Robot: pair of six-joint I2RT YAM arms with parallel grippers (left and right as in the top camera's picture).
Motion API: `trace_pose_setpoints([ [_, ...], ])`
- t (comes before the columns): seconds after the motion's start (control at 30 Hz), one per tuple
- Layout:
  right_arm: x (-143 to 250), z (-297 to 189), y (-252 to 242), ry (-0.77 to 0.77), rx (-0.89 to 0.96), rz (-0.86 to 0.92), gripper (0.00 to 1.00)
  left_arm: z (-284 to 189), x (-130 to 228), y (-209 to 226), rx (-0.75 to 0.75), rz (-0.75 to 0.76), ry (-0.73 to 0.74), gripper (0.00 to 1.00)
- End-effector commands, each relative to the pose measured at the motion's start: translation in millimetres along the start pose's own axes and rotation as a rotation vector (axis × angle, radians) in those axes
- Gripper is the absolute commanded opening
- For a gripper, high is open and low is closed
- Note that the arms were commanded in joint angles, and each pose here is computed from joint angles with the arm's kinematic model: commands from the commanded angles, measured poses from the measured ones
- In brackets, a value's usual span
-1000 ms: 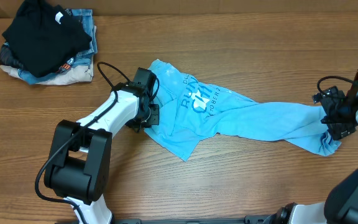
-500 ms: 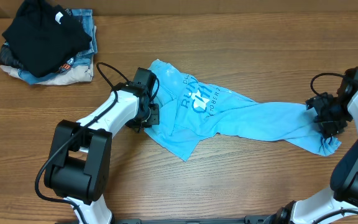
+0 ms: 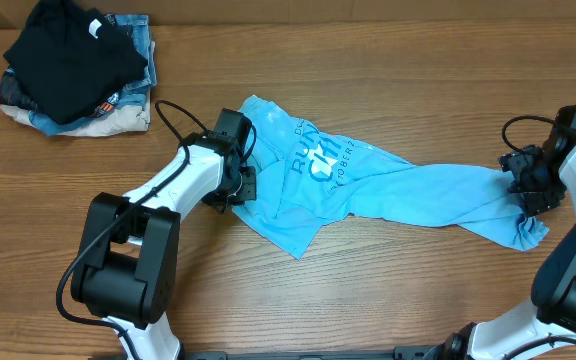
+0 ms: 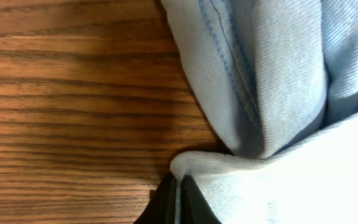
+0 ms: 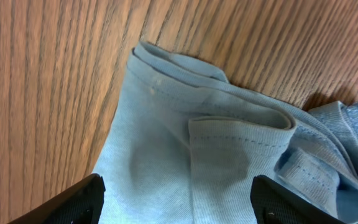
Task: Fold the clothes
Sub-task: 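Reach the right gripper to the T-shirt's right sleeve end and grasp it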
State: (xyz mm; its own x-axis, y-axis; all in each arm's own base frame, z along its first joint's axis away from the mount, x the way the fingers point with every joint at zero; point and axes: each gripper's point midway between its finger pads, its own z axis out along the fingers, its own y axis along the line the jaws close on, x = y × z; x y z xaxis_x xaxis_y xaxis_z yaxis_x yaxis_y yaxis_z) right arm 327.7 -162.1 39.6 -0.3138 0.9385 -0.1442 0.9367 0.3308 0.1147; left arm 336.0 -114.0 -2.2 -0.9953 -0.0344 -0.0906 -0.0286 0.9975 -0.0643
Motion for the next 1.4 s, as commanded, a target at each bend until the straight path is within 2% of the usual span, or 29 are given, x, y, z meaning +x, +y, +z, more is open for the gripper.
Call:
trace_pose_setpoints([
  [0.0,-1.3,7.2,-5.1,-0.008,0.034,0.03,0.79,17.3,13.4,1.1,0.0,-0.024,0.067,0.04],
  [0.27,-3.3,14.4,-12.9,-0.02,0.081,0.037,0.78,17.3,13.4,1.1,0.0,-0.024,0.067,0.04],
  [0.57,-6.9,15.9,-18.3,-0.047,0.108,0.057,0.66,17.3,13.8,1.2,-0.001,-0.024,0.068,0.04],
  [0.87,-2.5,21.1,-26.9,-0.045,0.137,0.061,0.62,17.3,13.7,1.3,-0.001,-0.024,0.068,0.04],
  [1.03,-1.8,21.0,-27.6,-0.042,0.14,0.064,0.52,17.3,14.3,1.4,-0.002,-0.024,0.07,0.04],
  [1.17,-2.6,18.9,-28.0,-0.036,0.141,0.068,0.33,17.2,14.5,1.6,-0.002,-0.024,0.071,0.04],
  [1.23,-4.4,15.3,-28.3,-0.034,0.146,0.086,0.3,17.2,14.5,1.6,-0.002,-0.024,0.071,0.04],
  [1.27,-5.9,12.5,-28.2,-0.033,0.148,0.097,0.26,17.1,14.4,1.6,-0.002,-0.024,0.071,0.04],
  [1.37,-12.0,0.8,-25.1,-0.031,0.15,0.105,0.06,15.8,15.1,1.8,-0.004,-0.024,0.077,0.05],
])
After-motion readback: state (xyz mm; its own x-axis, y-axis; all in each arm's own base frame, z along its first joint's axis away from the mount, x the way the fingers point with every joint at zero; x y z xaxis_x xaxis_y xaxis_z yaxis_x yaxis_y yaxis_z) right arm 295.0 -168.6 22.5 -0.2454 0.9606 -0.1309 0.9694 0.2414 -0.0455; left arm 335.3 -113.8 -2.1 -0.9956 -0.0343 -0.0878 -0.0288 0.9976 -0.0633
